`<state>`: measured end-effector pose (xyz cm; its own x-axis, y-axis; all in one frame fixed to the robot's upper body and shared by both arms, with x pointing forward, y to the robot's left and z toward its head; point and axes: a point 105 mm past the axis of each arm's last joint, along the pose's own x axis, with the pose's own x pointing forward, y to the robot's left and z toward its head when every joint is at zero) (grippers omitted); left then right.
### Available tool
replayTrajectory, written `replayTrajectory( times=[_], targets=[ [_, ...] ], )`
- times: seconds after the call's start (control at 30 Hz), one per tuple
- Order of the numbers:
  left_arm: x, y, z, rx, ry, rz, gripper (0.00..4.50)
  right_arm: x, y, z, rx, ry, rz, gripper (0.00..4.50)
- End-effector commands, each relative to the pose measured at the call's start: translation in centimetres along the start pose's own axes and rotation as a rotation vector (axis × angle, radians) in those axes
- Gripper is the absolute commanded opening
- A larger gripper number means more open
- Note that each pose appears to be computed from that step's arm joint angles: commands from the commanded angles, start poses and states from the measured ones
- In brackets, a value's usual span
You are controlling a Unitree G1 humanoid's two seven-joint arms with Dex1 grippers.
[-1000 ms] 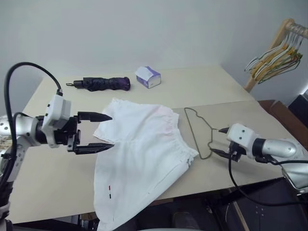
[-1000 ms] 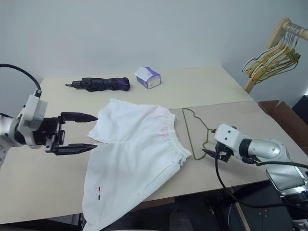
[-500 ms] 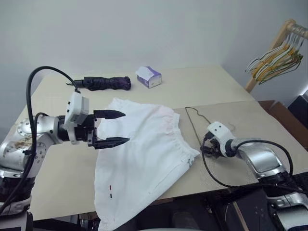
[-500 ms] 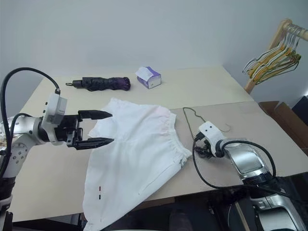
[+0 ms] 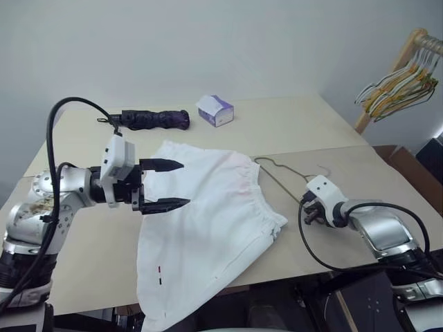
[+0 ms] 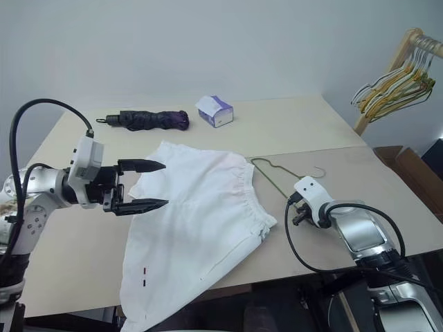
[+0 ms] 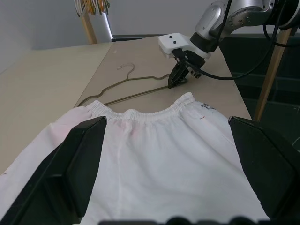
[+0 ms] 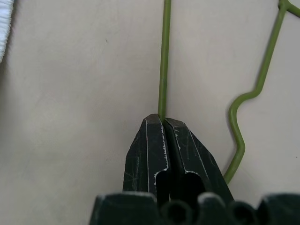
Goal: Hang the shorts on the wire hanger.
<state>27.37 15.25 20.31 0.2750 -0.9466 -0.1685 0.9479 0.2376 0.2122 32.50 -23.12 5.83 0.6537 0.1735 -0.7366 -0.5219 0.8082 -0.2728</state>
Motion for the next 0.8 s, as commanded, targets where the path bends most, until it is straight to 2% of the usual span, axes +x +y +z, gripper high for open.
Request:
replayTrajectory(
  times=[0.03,0.2,0.3,0.37,0.43,0.47,0.57,0.67,0.8],
  targets=[
    [0.6,0.8,1.0,0.061,-0.032,0.023,4.50,-1.5,-2.4,1.0,-0.020,-0.048,-0.118,0.04],
    [2.1,2.8,1.4,0.048,-0.076,0.109,4.50,-3.6,-5.9,3.3,-0.005,-0.153,-0.335,0.04],
    [2.9,4.3,1.7,0.025,-0.100,0.170,4.50,-5.3,-7.3,5.8,-0.148,-0.308,-0.486,0.04],
    [3.2,5.6,2.0,0.000,-0.109,0.211,4.50,-6.6,-7.0,7.7,-0.298,-0.441,-0.547,0.04],
    [3.4,7.0,2.5,-0.048,-0.109,0.246,4.50,-7.5,-5.9,8.9,-0.610,-0.523,-0.614,0.04],
    [3.4,7.8,2.8,-0.066,-0.112,0.263,4.50,-7.5,-4.8,9.1,-0.768,-0.560,-0.599,0.04],
    [3.2,9.5,3.8,-0.131,-0.118,0.263,4.50,-7.6,-1.9,8.9,-1.078,-0.663,-0.538,0.04],
    [3.2,9.6,4.2,-0.157,-0.108,0.199,4.50,-7.5,-0.6,8.5,-1.304,-0.727,-0.509,0.04],
    [4.1,8.5,2.8,-0.169,0.000,0.043,4.50,-7.9,0.0,9.3,-1.457,-0.823,-0.510,0.04]
  ],
)
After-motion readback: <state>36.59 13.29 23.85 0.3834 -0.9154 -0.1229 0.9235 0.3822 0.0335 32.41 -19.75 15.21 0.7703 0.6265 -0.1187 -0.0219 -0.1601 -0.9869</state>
